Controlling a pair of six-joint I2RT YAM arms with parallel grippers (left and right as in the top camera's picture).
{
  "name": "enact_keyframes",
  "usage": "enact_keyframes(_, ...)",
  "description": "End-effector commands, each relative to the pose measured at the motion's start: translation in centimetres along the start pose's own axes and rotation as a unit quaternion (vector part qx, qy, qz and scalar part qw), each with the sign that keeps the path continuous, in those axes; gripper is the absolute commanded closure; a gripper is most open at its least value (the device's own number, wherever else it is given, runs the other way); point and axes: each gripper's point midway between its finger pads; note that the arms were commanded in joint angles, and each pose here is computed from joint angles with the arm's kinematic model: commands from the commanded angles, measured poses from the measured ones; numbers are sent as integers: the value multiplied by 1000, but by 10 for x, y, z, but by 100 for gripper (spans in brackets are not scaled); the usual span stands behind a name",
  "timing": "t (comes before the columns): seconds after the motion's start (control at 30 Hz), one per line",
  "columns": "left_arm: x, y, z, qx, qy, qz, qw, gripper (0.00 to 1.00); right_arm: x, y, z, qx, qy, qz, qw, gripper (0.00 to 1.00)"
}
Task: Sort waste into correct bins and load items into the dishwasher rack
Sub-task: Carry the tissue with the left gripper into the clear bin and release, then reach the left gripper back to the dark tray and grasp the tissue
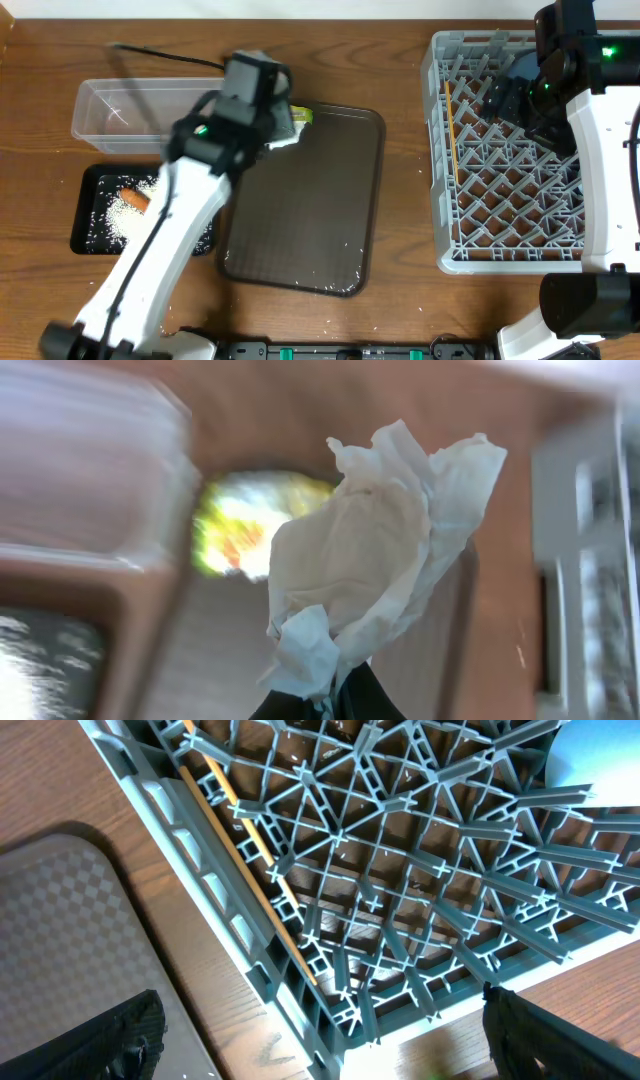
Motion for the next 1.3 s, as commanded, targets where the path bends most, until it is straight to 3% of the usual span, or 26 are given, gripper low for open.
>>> enact_keyframes(0.0,51,-2,35,-75,22,116,990,93,-1,-2,0,-1,3,-9,1000,1)
enact_keyframes(0.2,105,-31,64,-97,75,166,978,91,-1,-2,0,-1,3,-9,1000,1)
enact_keyframes(0.3,131,-50,72,-99,96,188,972,83,-1,-2,0,-1,3,-9,1000,1)
enact_keyframes(0.33,139,-56,73,-98,102,195,971,74,-1,-2,0,-1,3,-9,1000,1)
enact_keyframes(0.43,153,-74,73,-92,113,203,968,32,-1,-2,0,-1,3,-9,1000,1)
enact_keyframes(0.47,156,-78,72,-89,113,206,968,21,-1,-2,0,-1,4,-9,1000,1)
enact_keyframes(0.53,158,-80,70,-85,113,209,968,14,-1,-2,0,-1,3,-9,1000,1)
enact_keyframes(0.67,151,-74,72,-89,113,197,970,11,-1,-2,0,-1,3,-9,1000,1)
enact_keyframes(0.73,135,-71,66,-68,111,157,979,9,-1,-2,0,-1,3,-9,1000,1)
enact_keyframes(0.87,58,-71,33,37,83,-40,995,5,-1,-2,0,-1,3,-9,1000,1)
enact_keyframes(0.93,11,-63,12,89,23,-154,984,5,-1,-2,0,-1,3,-9,1000,1)
enact_keyframes(0.97,-2,-60,3,101,2,-178,979,4,-1,-2,0,-1,3,-9,1000,1)
enact_keyframes(1.13,-9,-78,-25,112,-45,-99,988,5,-1,-2,0,-1,3,-9,1000,1)
enact_keyframes(1.27,-10,-100,-45,121,-82,-46,988,11,-1,-2,0,-1,3,-9,1000,1)
Point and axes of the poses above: each gripper's point midway between its finger pads, its own y axis back along the fingers, its own x axis along the line the jaws close on, z = x × y, and after that the axes turned 2 degrees about y, right-handed
